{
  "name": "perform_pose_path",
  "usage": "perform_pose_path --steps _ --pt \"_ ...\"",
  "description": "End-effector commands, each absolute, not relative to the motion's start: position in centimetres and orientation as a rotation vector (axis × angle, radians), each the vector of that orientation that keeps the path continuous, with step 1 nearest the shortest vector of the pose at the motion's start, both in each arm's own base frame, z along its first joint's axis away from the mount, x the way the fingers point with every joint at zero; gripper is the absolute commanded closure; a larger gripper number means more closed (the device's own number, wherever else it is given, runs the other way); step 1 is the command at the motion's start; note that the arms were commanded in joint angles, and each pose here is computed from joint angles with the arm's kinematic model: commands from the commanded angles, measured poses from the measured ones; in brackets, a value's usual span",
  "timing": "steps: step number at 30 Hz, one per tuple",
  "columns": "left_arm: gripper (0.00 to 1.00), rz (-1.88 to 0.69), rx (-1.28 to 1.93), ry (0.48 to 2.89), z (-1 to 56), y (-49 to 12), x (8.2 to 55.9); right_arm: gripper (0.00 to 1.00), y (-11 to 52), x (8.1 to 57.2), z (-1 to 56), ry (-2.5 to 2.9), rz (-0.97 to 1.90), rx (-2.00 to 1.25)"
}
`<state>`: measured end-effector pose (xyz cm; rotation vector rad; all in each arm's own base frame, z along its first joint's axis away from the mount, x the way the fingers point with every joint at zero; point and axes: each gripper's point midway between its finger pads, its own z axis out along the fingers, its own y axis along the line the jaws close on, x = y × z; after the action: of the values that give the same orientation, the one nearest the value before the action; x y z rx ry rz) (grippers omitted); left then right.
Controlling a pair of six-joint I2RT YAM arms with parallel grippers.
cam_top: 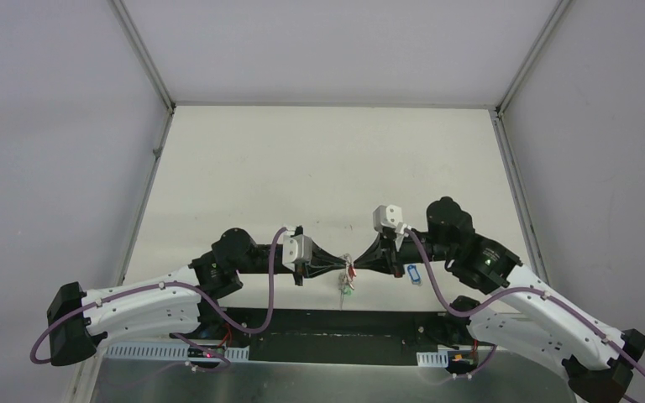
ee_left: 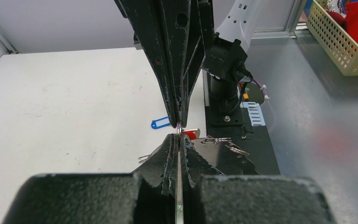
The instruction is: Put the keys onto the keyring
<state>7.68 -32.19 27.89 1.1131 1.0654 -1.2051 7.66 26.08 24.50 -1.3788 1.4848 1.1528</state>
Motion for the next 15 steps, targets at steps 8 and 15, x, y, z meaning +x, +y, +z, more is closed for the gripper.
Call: perform_pose_path --steps 8,15 --pt "1.0 -1.211 1.04 0.947 31.6 -31.8 7.5 0.61 26.1 8.6 24.6 1.509 1.094 -1.382" --pt "1.0 -1.209 1.043 0.959 31.3 -31.9 7.6 0.53 26.1 7.4 26.9 1.375 1.15 -1.374"
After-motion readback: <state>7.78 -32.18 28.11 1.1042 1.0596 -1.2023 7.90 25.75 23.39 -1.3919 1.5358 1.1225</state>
